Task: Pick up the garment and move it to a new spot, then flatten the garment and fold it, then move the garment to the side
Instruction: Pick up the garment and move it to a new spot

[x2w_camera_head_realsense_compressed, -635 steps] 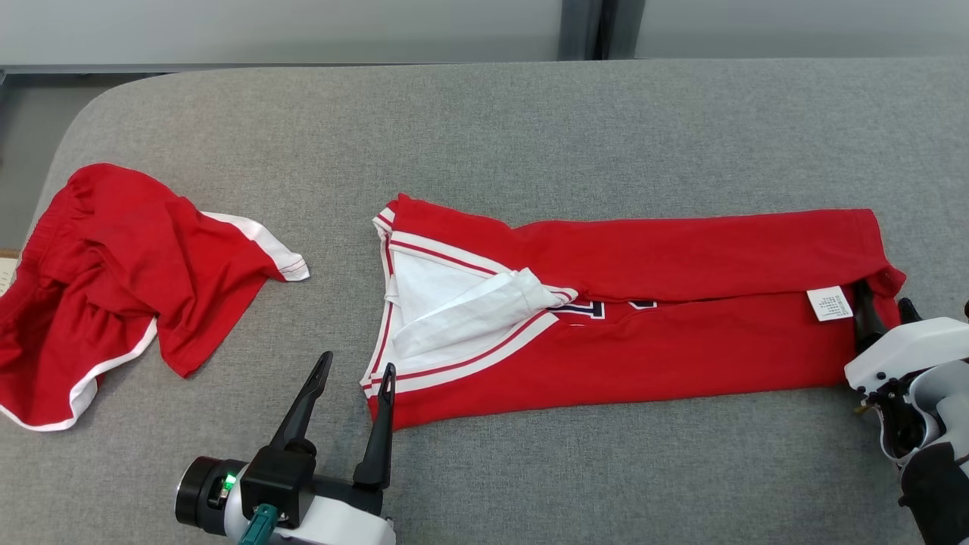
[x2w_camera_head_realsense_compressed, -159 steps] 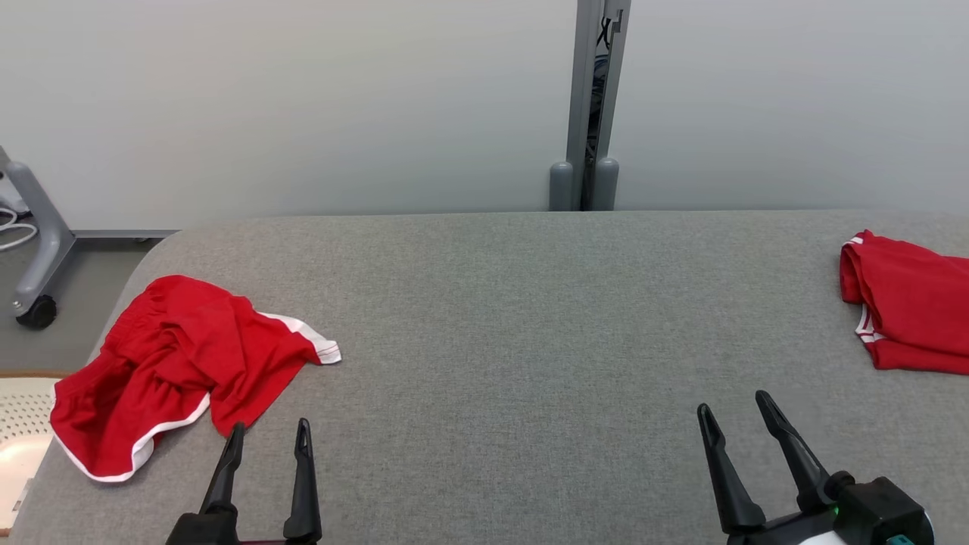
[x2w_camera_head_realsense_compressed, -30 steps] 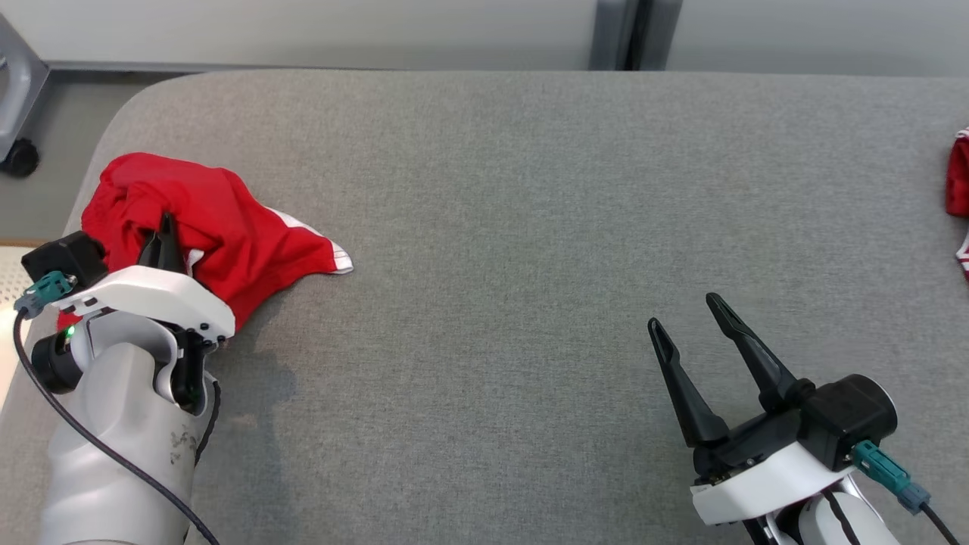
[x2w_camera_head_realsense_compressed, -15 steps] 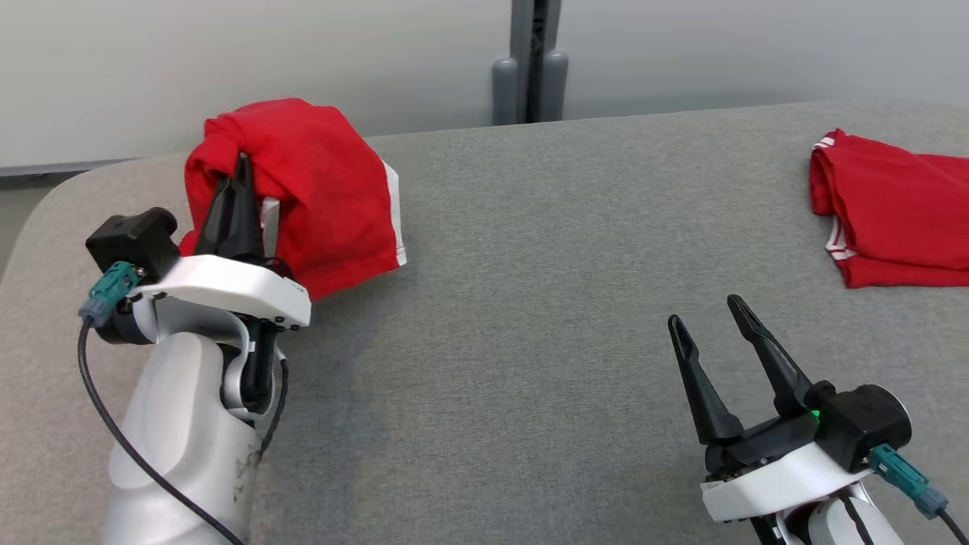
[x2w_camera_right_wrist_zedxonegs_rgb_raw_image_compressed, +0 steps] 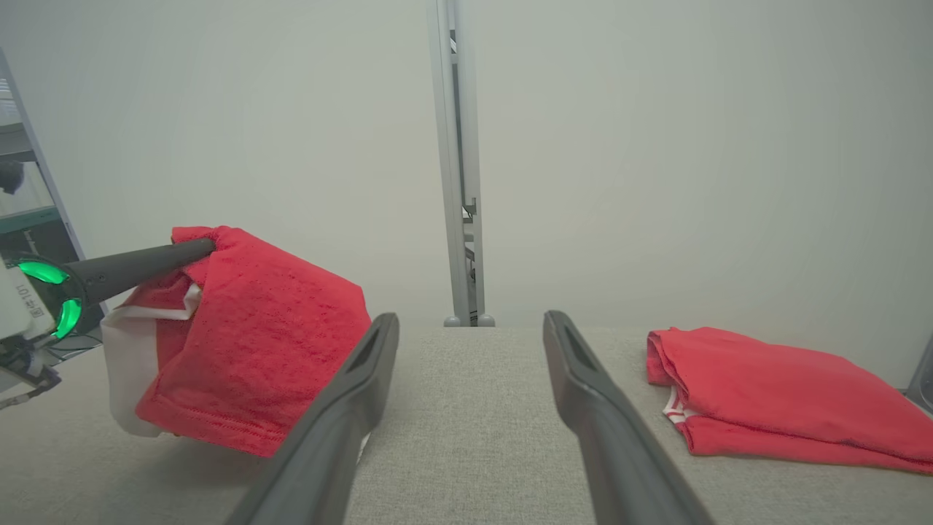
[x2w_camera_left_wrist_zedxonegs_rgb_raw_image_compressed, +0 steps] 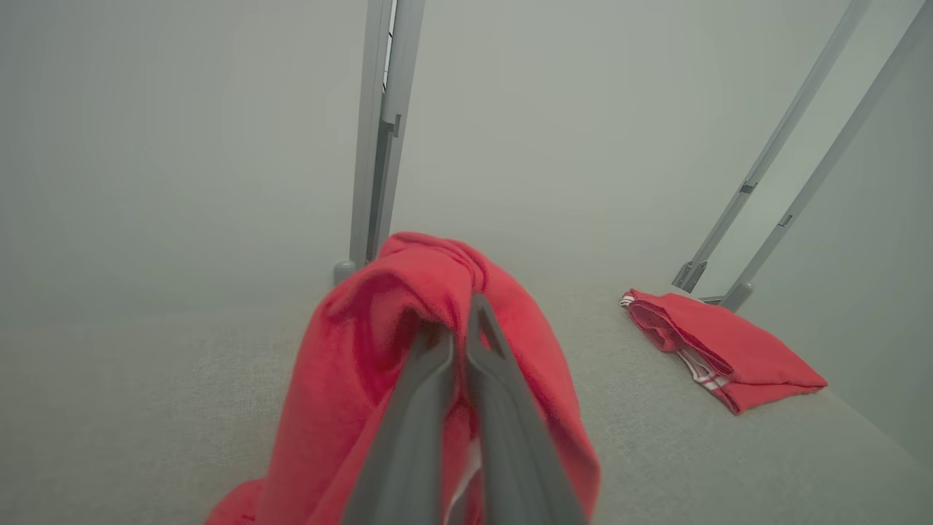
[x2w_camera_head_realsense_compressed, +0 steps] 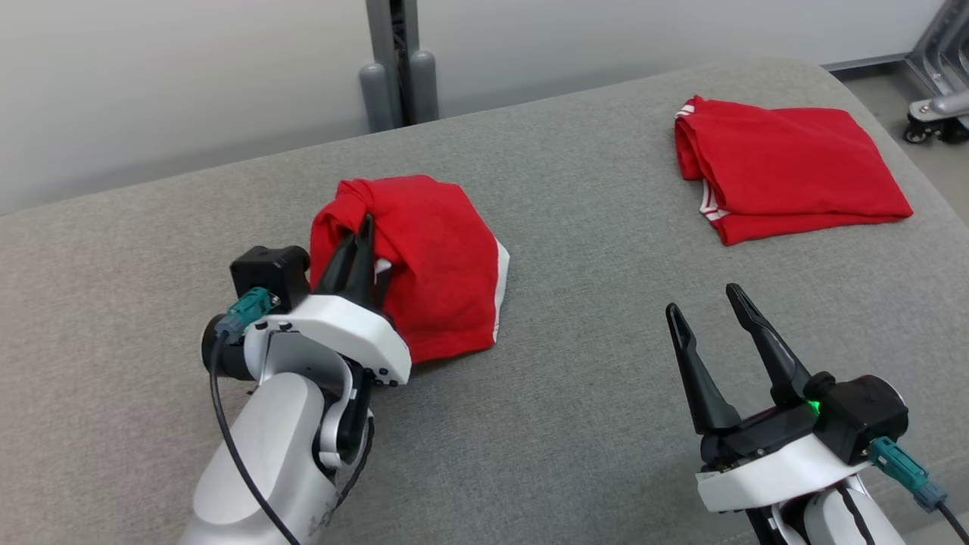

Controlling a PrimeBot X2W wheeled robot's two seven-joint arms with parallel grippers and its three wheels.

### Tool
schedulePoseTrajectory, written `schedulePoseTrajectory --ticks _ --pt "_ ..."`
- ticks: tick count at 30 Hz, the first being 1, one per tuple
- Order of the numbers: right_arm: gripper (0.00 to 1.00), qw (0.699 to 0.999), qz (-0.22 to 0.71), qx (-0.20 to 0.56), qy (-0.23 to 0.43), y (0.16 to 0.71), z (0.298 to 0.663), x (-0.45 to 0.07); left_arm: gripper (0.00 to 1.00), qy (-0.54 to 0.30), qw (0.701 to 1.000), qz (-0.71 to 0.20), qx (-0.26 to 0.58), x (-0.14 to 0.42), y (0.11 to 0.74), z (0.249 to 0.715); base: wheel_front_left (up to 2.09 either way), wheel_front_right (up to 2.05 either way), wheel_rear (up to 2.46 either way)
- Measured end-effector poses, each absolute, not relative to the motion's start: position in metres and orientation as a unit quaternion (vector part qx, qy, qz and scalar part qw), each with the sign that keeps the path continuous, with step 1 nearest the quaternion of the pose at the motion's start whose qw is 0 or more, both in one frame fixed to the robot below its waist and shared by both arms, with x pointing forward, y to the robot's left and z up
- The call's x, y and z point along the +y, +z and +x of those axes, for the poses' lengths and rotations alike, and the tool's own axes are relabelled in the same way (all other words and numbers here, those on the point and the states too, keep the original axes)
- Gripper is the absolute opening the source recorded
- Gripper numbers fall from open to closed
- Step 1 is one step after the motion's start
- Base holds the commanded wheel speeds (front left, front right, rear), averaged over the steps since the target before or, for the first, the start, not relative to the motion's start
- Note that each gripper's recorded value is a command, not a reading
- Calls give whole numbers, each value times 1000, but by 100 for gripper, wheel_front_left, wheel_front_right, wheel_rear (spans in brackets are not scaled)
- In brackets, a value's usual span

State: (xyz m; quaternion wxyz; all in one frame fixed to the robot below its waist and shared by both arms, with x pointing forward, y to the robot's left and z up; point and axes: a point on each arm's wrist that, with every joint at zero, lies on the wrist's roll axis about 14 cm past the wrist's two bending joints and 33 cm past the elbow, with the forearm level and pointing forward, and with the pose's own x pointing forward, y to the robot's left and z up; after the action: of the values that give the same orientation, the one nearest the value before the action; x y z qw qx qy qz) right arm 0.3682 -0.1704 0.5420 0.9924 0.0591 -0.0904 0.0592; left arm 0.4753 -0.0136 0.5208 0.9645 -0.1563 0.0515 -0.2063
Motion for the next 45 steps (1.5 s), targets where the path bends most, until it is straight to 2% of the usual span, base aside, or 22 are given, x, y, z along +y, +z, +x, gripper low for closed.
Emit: schedulePoseTrajectory --ticks 8,9,10,11,15,21,27,32,38,45 --pt "100 995 55 -81 32 536 368 -186 0 -281 938 -163 119 -75 471 452 0 0 0" --pt "100 995 55 -77 30 534 368 -187 38 -291 935 -167 115 -82 472 452 0 0 0" --pt "100 995 56 -74 28 532 368 -187 85 -302 932 -168 113 -89 473 450 0 0 0" --pt "100 996 56 -71 26 530 369 -188 100 -313 928 -168 109 -96 474 448 0 0 0" --pt "100 996 56 -69 22 528 370 -191 100 -330 921 -185 97 -107 483 442 0 0 0" --pt "100 993 72 -85 26 538 375 -187 100 -316 926 -192 70 -95 499 440 0 0 0" --pt "100 991 79 -95 55 544 378 -169 100 -265 939 -210 57 -49 502 430 0 0 0" --pt "100 988 87 -92 90 542 377 -146 100 -208 956 -208 10 5 524 418 0 0 0" --pt "100 984 95 -92 118 543 375 -126 100 -154 967 -205 7 48 517 397 0 0 0" --pt "100 981 96 -94 136 545 365 -115 100 -83 984 -153 -27 102 522 373 0 0 0"
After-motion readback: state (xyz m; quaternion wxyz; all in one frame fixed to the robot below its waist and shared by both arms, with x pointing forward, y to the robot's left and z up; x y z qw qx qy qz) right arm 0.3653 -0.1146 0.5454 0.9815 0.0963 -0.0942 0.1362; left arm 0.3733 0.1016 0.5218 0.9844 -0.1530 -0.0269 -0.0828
